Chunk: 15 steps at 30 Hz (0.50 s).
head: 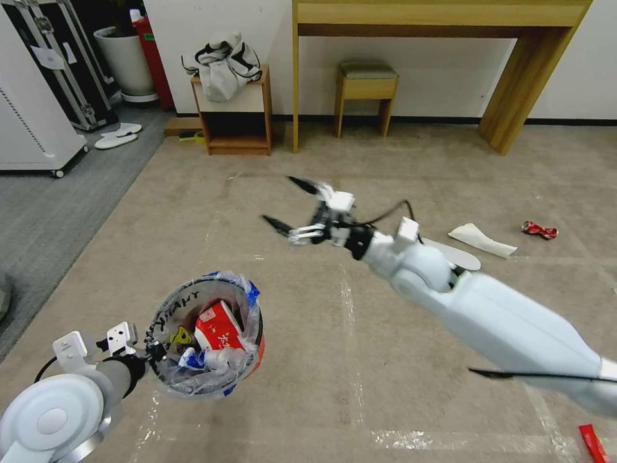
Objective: Pick up the trash bin and place the garbage on the floor into it.
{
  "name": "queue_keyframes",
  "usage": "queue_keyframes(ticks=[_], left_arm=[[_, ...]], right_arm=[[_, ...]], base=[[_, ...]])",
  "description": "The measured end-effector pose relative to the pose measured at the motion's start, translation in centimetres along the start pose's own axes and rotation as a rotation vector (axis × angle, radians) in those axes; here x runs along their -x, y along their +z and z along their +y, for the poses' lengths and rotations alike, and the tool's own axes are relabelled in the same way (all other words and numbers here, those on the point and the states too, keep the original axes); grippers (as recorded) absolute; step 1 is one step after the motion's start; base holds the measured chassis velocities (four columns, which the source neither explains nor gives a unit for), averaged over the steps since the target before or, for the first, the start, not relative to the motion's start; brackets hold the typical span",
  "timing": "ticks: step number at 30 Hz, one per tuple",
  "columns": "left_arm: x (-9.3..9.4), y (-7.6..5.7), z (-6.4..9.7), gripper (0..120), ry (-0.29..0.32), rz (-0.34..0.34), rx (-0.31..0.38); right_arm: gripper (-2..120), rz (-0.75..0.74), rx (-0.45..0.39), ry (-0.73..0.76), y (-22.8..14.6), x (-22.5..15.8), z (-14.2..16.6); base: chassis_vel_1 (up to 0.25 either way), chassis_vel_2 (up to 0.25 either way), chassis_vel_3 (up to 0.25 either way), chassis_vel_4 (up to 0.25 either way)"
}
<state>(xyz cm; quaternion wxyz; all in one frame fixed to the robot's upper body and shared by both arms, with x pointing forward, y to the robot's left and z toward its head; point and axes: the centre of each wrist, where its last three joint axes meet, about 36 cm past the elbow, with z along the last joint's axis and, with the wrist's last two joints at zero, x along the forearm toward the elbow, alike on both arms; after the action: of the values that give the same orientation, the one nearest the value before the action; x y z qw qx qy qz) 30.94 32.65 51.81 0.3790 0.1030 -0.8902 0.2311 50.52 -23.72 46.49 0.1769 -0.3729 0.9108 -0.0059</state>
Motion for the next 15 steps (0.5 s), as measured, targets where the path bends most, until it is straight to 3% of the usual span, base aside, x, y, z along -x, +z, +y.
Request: queue_keyframes(ticks=[5,7,15], left_arm=[[0.1,0.1,0.0,0,0.002,0.001,-0.005],[0.3,0.2,0.1,0,0.004,0.001,-0.01],[0.9,0.1,0.2,0,0.007,0.009,-0.015]], right_arm=[[100,0.033,-0.012,0.174,1.6,-3.5,0.2],[100,0.075,-0.006,0.318,3.4,-6.6,1.3],[100,0.099,-0.032,0.51,4.2,-11.4,1.1]], base=[[0.0,0.0,0.0,0.0],[0.0,0.0,0.0,0.0],[0.0,0.0,0.0,0.0]])
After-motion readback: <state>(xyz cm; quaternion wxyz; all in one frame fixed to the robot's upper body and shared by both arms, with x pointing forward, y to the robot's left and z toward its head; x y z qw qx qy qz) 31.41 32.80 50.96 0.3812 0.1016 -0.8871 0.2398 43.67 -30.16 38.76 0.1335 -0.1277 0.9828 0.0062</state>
